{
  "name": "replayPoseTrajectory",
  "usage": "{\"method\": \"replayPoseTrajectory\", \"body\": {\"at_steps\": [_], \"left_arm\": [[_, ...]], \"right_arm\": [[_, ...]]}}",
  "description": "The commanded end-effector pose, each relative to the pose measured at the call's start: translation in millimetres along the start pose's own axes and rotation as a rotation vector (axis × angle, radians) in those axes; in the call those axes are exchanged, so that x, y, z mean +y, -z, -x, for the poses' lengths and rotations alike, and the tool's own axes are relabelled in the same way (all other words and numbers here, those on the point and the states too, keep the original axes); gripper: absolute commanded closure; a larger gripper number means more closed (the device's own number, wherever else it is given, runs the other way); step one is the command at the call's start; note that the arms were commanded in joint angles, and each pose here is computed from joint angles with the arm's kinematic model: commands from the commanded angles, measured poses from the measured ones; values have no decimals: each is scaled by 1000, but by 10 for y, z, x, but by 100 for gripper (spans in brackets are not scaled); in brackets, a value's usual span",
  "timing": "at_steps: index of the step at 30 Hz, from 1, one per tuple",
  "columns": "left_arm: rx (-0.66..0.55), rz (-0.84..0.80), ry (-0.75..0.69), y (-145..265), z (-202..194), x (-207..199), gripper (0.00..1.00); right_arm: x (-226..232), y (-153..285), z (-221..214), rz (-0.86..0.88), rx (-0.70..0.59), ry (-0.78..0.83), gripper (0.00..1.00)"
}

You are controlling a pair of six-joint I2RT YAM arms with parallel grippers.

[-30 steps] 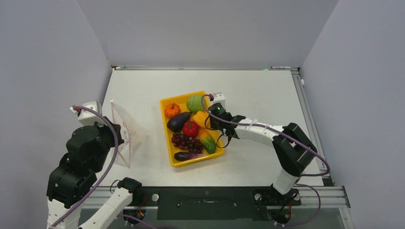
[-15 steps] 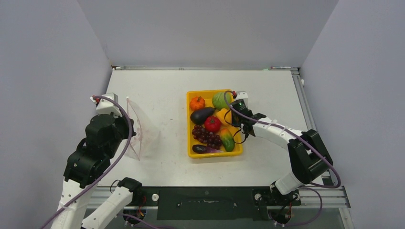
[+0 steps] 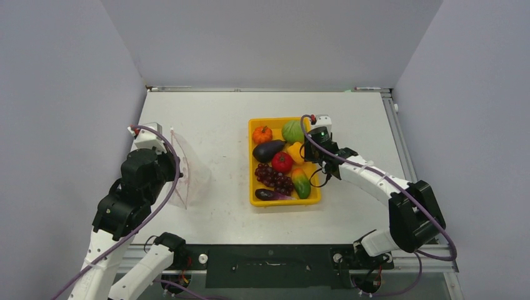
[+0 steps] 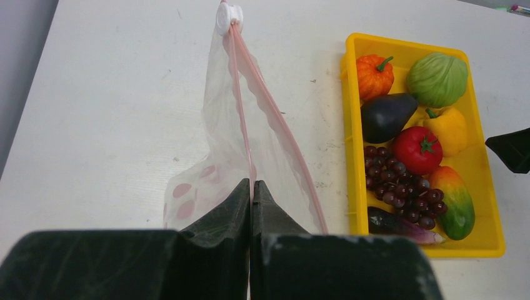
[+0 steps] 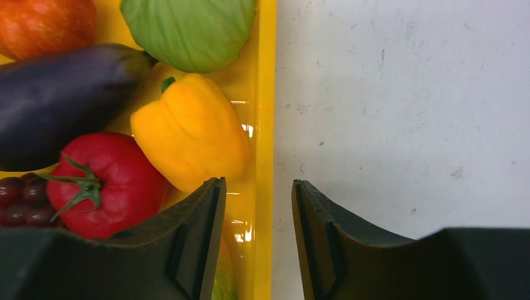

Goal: Place the food in the zip-top bag and seal the zipper
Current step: Move the bin to the center of the board.

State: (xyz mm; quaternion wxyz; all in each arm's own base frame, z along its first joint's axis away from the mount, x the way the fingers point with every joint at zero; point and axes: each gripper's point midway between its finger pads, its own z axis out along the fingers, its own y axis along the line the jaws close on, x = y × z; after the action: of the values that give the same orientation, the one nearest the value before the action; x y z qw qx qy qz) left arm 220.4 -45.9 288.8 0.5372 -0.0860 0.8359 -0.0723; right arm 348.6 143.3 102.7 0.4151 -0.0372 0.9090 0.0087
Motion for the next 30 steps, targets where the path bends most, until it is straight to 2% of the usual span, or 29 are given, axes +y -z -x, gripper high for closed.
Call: {"method": "replayPoseTrajectory", "body": {"at_steps": [1,9,16,23,30], "left_arm": [[-72,-39,1,-28,95,-64,100],[-88,-76,0,-132,-52,-94,100],[-108,-109,6,-134,-115,-114,100],[-120,-133,8,-87,-145,-120,100],[-120,-160,10,-53,-162,-150,100]], "right_arm": [[172,316,446,52,-119,-25,55],[891,748,659,202,-180,20,53],[1525,893,580,329,-175,31,52],[2030,771,319,359,-126,77,50],[2284,596,31,362,-68,84,49]]}}
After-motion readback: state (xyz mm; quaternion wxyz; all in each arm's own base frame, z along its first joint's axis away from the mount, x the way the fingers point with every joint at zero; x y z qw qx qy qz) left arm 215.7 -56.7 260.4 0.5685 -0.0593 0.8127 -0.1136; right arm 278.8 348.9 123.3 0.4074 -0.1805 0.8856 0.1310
